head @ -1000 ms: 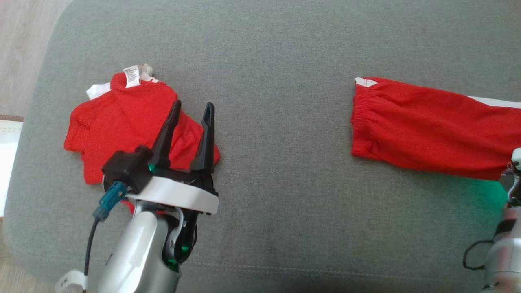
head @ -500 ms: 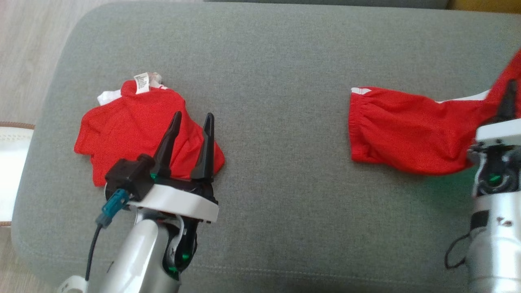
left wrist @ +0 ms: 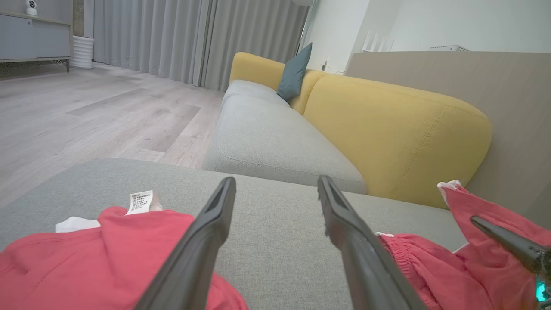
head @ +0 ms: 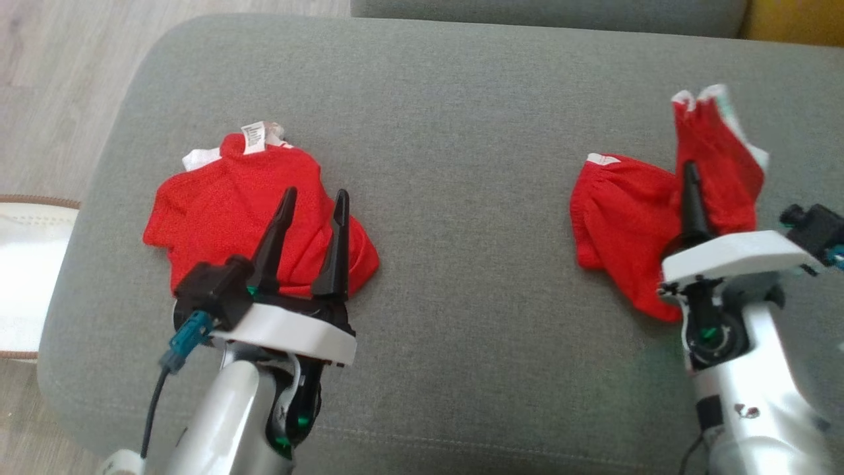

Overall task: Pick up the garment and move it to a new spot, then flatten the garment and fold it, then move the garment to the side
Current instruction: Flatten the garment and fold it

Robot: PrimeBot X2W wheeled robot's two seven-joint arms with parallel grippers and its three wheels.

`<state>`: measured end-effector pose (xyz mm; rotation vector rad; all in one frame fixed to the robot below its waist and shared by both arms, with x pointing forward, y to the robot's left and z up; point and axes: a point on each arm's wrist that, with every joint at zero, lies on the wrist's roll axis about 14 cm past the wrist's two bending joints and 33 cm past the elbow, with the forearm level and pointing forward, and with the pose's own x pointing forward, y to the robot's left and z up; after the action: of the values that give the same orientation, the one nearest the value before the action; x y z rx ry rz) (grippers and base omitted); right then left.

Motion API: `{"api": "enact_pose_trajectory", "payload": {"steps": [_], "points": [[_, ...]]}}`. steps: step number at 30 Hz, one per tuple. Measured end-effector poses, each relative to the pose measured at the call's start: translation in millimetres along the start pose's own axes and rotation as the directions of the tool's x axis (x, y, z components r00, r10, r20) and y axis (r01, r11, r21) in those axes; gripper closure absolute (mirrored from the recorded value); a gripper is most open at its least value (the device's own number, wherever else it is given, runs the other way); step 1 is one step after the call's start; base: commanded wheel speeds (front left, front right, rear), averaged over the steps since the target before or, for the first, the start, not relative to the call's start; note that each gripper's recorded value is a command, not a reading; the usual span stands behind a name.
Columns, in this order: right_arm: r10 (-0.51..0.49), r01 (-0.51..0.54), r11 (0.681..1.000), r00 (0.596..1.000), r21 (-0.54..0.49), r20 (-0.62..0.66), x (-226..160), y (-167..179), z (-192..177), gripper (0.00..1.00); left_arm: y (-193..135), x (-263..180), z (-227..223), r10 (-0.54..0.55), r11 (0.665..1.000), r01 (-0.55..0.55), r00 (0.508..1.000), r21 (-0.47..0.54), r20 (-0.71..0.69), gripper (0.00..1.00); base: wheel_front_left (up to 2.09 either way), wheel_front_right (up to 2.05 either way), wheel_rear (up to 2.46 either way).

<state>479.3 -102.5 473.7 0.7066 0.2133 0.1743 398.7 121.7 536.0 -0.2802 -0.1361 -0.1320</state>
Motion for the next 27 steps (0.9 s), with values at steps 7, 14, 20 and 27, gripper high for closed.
{"api": "enact_pose_trajectory", "payload": {"steps": [7,14,20,27], "points": [[0.052,-0.06,0.996,0.992,-0.071,-0.116,-0.1,18.3,-38.6,0.24,1.6,-3.4,1.2,0.006,1.0,-0.006,1.0,0.003,0.001,0.0,0.0,0.0,0.0],[0.06,-0.097,0.984,0.97,-0.15,-0.234,-10.2,20.3,-77.4,0.0,2.3,-4.8,-0.6,0.009,1.0,-0.009,1.0,0.005,-0.005,0.0,0.0,0.0,0.0],[0.043,-0.111,0.975,0.945,-0.192,-0.325,-19.0,14.7,-104.8,0.0,2.0,-4.2,-3.3,0.007,1.0,-0.007,1.0,0.003,-0.012,0.0,0.0,0.0,0.0],[0.007,-0.094,0.973,0.923,-0.209,-0.385,-21.3,3.5,-119.7,0.0,-0.5,-1.1,-9.5,0.003,1.0,-0.003,1.0,0.0,-0.028,0.0,0.0,0.0,0.0]]}}
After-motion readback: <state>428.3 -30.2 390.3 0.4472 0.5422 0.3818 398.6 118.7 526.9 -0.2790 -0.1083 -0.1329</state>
